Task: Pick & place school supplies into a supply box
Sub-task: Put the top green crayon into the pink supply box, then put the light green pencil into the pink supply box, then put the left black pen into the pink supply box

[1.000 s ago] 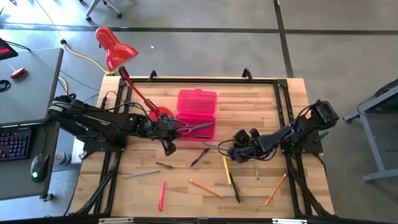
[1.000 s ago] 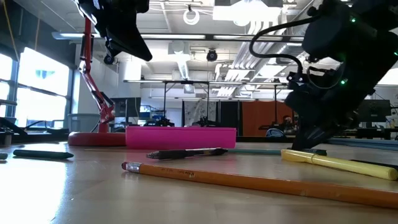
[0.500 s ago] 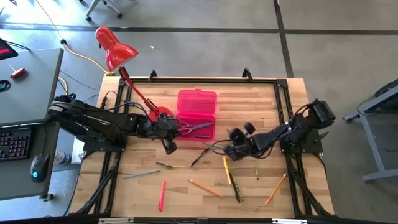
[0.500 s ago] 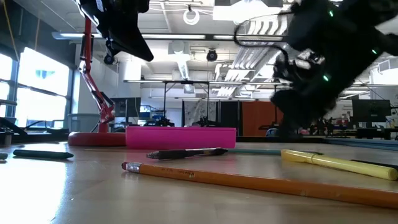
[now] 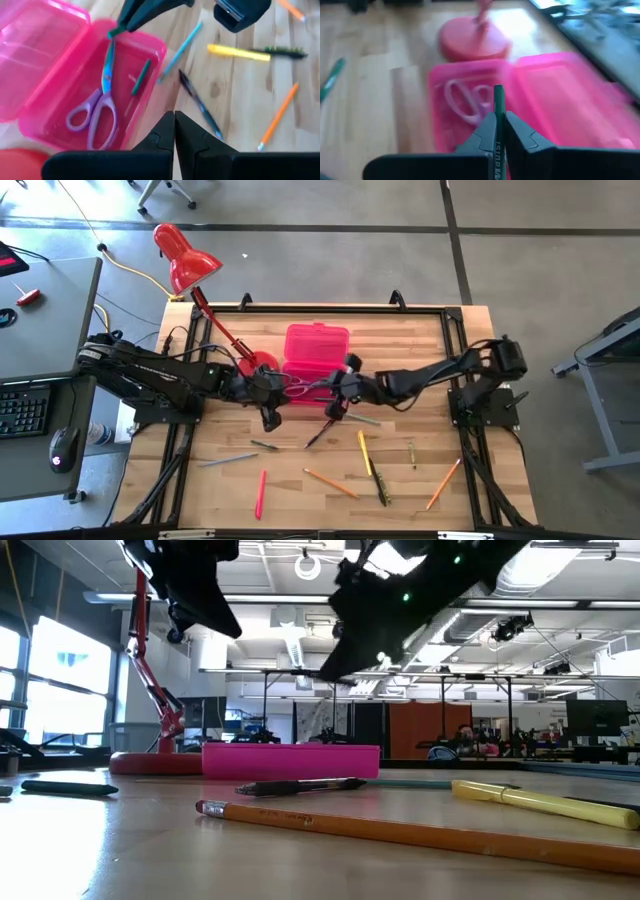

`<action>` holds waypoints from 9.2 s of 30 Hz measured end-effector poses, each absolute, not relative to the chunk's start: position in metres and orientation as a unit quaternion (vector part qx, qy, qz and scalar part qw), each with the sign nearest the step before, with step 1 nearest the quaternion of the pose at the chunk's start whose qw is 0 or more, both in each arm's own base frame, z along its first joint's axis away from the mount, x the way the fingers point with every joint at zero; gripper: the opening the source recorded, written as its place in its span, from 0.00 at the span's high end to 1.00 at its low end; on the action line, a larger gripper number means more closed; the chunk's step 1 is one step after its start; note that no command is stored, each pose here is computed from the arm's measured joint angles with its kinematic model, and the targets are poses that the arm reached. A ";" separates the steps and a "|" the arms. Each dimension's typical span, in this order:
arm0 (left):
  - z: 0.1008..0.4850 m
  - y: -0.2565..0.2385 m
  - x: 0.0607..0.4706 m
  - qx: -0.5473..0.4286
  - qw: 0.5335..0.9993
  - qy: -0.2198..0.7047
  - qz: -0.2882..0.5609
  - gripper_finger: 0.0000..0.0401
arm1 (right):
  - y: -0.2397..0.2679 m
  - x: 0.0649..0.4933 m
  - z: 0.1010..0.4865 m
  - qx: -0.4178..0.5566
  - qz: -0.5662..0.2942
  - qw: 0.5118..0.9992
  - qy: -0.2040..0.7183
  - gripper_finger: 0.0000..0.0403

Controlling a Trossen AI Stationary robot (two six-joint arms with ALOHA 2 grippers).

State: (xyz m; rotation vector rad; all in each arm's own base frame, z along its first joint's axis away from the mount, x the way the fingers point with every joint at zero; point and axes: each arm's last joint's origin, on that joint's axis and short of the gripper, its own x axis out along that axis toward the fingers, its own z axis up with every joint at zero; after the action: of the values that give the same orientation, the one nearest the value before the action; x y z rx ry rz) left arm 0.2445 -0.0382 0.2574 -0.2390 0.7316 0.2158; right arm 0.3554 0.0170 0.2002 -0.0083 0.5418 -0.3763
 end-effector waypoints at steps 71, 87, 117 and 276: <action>0.256 -0.037 0.243 -0.096 0.920 0.361 0.118 0.90 | 0.090 0.265 0.098 -0.056 -0.130 0.944 0.298 0.73; 0.257 -0.037 0.244 -0.095 0.921 0.359 0.116 0.90 | 0.054 0.238 0.074 0.005 -0.142 0.938 0.316 0.73; 0.256 -0.037 0.243 -0.090 0.920 0.363 0.115 0.90 | 0.059 0.246 0.062 0.014 -0.075 0.958 0.276 0.97; 0.260 -0.039 0.247 -0.073 0.933 0.343 0.083 0.90 | 0.166 0.396 0.095 0.057 -0.032 0.960 0.272 0.75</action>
State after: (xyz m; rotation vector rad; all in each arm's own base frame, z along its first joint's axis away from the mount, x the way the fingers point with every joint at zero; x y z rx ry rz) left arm 0.2470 -0.0387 0.2600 -0.1491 0.7028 0.1706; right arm 0.3958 0.1659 0.0947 0.1150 0.5521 -0.0648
